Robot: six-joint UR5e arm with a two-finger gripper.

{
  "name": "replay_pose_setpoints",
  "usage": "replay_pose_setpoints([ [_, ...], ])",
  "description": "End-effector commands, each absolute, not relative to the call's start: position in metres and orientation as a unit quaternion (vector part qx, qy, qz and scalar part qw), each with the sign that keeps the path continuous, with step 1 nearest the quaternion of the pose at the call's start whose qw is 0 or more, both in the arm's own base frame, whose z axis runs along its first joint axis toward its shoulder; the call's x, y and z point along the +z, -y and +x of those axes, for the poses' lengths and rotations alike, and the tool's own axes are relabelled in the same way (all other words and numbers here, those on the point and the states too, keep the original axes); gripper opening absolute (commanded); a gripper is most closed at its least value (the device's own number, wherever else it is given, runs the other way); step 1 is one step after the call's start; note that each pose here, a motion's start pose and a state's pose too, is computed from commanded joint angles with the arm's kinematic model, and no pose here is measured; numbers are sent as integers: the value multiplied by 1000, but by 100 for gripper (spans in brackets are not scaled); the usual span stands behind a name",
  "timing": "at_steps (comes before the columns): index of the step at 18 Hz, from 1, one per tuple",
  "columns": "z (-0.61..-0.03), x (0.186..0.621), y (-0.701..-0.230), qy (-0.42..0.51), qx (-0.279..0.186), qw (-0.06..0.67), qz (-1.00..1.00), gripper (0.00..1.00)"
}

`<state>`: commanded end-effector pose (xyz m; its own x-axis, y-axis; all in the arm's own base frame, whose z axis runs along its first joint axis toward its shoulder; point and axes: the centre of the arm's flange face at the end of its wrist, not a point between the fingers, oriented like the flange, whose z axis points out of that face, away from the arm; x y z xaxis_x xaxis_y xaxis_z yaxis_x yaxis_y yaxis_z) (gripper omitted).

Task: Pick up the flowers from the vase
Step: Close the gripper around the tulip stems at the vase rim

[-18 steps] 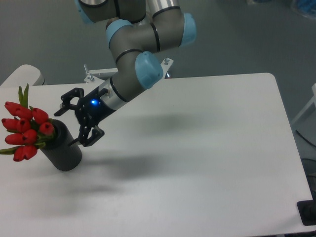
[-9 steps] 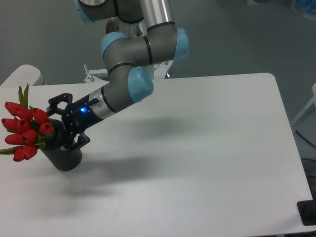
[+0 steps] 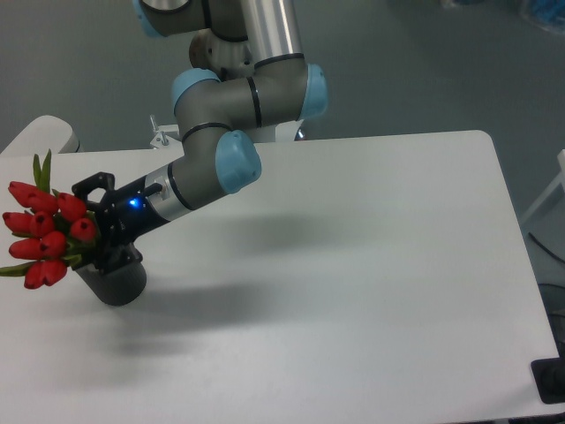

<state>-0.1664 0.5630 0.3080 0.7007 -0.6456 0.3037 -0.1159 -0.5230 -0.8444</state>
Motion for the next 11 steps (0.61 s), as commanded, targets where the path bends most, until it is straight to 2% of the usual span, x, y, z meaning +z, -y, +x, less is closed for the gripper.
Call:
replay_pose_setpoints([
  [1,-166,313,-562,-227,-310,427,-818,15],
  [3,-165,320,-560,-224,-308,429,-819,7],
  [11,-175,341,-553,-216,-296,446,-817,6],
])
